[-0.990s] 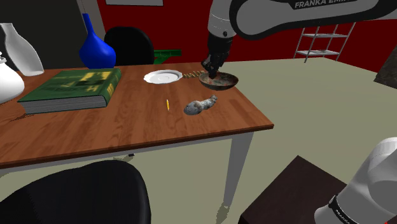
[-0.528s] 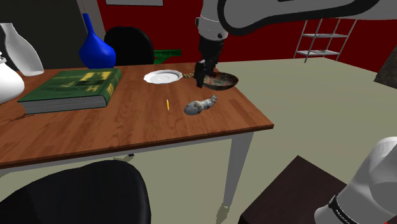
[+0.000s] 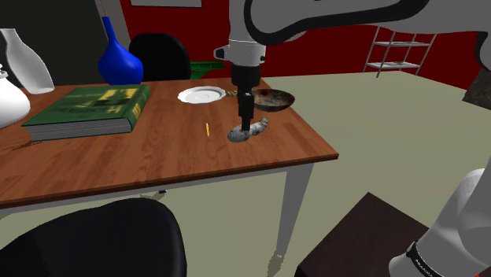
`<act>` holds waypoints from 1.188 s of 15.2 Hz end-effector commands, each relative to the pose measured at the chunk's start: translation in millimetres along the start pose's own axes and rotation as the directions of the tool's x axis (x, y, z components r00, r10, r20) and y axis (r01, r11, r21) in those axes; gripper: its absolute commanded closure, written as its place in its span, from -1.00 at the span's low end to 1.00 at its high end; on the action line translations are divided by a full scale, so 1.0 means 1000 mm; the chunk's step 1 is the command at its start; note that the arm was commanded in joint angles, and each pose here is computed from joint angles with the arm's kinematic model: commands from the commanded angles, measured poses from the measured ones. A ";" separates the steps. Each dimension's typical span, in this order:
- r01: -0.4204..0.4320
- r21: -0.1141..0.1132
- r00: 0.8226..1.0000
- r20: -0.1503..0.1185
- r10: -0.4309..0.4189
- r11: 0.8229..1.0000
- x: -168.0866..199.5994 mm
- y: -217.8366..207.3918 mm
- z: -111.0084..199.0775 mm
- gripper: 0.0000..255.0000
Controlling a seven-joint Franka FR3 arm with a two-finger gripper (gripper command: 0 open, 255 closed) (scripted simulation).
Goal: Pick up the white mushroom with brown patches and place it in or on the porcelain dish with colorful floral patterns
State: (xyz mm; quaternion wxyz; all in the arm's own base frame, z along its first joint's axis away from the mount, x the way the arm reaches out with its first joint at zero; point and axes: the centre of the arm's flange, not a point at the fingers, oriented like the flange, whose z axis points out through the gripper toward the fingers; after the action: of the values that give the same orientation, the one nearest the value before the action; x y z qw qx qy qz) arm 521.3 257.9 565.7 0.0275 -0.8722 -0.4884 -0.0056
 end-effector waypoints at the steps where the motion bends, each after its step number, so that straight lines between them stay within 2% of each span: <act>1: 0.014 0.006 1.000 0.002 -0.014 1.000 0.001 0.000 0.012 -1.00; 5: 0.014 0.006 1.000 0.002 -0.014 1.000 0.001 0.000 0.031 -1.00; 13: 0.014 0.006 1.000 0.002 -0.014 1.000 0.001 0.000 0.031 -1.00; 14: 0.014 0.006 1.000 0.002 -0.014 1.000 0.001 0.000 0.031 1.00; 18: 0.014 0.006 1.000 0.002 -0.014 1.000 0.001 0.000 0.031 1.00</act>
State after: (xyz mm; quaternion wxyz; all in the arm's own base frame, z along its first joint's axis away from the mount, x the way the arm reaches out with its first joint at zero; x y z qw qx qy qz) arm 520.8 260.5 535.1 0.0296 -0.8685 -0.4948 -0.0038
